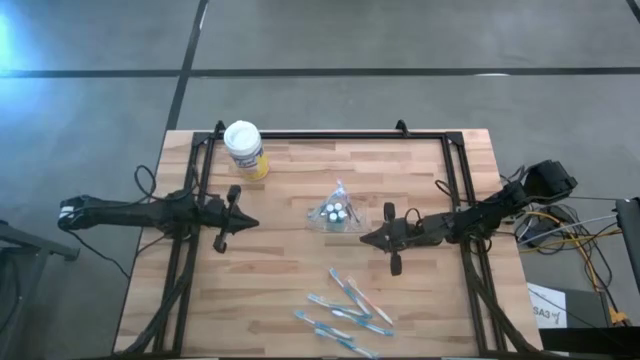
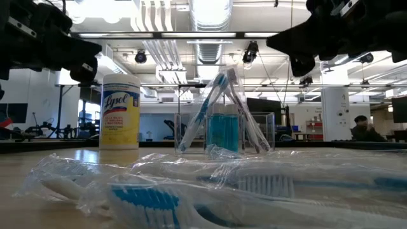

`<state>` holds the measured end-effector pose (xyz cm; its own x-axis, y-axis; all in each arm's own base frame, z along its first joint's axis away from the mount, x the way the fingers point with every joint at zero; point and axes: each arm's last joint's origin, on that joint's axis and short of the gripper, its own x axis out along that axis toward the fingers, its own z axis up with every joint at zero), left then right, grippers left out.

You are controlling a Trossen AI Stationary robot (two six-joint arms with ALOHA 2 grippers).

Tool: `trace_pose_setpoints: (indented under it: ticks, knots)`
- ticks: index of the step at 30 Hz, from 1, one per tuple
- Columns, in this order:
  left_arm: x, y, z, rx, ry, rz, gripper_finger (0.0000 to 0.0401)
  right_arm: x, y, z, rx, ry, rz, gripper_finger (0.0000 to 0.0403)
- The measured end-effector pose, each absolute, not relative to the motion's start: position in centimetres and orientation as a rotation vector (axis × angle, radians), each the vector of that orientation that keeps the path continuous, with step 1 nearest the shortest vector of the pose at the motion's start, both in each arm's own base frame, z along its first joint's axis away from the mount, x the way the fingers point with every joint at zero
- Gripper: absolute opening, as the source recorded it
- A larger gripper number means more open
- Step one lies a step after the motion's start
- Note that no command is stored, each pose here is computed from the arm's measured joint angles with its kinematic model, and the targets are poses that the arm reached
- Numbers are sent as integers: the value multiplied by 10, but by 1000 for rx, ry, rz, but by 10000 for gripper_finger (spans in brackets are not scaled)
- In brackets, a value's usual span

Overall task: Pick & Place toothbrushing station
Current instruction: Put the blue toothbrush into the left compartment of the transparent organizer

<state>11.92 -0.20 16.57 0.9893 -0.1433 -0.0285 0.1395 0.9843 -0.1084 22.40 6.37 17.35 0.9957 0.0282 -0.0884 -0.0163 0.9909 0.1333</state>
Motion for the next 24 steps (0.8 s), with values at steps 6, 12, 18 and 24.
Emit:
trace_pose_setpoints:
  ticks: [6,12,18,24]
  knots:
    - [119,-2,166,-103,35,-143,8,223,64,165,248,179,6,8]
    - [119,-2,164,-105,54,-141,15,238,68,172,307,337,-50,8]
    - [119,-2,161,-109,85,-139,9,254,74,199,228,668,-132,8]
    - [119,-2,160,-114,88,-139,11,268,86,223,212,729,-99,8]
